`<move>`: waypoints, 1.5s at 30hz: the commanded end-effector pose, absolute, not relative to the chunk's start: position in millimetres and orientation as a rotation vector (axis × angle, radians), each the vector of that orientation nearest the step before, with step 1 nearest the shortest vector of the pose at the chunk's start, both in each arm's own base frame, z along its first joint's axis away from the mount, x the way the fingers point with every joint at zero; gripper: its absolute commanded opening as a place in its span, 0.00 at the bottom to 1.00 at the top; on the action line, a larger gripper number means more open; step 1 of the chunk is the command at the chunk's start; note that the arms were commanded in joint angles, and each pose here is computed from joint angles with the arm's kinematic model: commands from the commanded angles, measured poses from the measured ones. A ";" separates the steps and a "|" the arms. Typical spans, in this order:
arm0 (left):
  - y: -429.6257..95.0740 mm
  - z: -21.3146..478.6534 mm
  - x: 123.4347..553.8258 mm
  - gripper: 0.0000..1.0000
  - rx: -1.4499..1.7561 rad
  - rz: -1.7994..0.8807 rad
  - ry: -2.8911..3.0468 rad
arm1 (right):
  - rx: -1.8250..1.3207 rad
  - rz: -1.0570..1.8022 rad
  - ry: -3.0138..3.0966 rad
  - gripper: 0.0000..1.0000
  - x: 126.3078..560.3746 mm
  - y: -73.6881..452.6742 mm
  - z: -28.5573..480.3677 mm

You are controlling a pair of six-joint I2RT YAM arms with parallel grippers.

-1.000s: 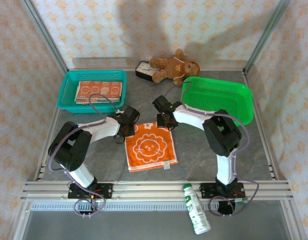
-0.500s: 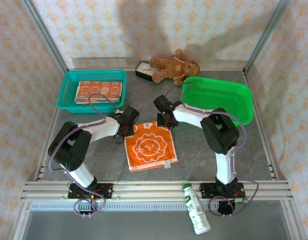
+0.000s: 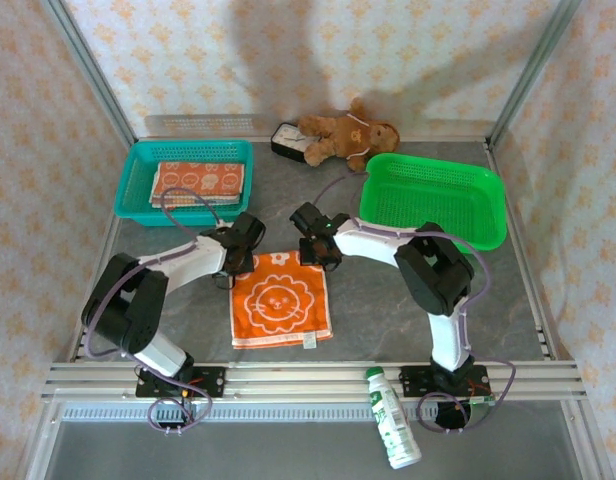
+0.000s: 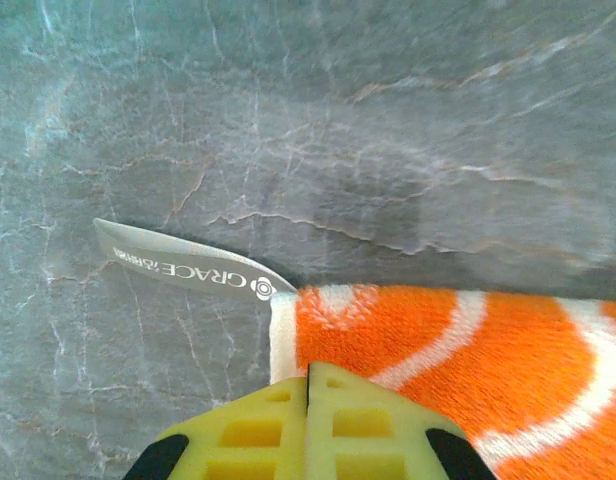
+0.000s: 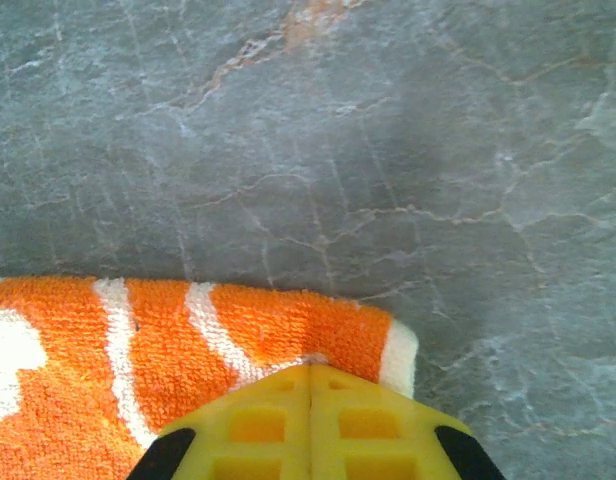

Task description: Fold and stack the towels

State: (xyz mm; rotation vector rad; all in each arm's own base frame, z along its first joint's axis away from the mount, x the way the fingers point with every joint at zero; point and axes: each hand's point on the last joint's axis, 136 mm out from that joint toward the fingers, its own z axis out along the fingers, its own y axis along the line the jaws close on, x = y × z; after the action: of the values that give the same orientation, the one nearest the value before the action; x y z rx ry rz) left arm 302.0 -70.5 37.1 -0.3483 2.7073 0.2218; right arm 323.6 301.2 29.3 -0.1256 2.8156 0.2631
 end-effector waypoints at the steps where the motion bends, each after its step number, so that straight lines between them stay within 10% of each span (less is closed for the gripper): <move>1: -65.4 58.4 308.1 0.04 -0.381 0.182 2.672 | -0.086 0.253 2.742 0.00 341.0 290.9 65.9; 9: -55.6 49.3 326.0 0.20 -0.486 0.093 2.684 | -0.002 0.289 2.746 0.10 355.0 275.1 69.1; 45: -58.3 11.8 330.5 0.26 -0.457 0.064 2.775 | -0.050 0.377 2.881 0.25 340.5 283.0 26.0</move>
State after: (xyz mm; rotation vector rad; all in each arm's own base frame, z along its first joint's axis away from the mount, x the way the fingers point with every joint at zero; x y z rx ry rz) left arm 328.8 -59.4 17.7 -0.4742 2.7583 0.0603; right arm 340.5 284.6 28.5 -0.0340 2.8791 0.3816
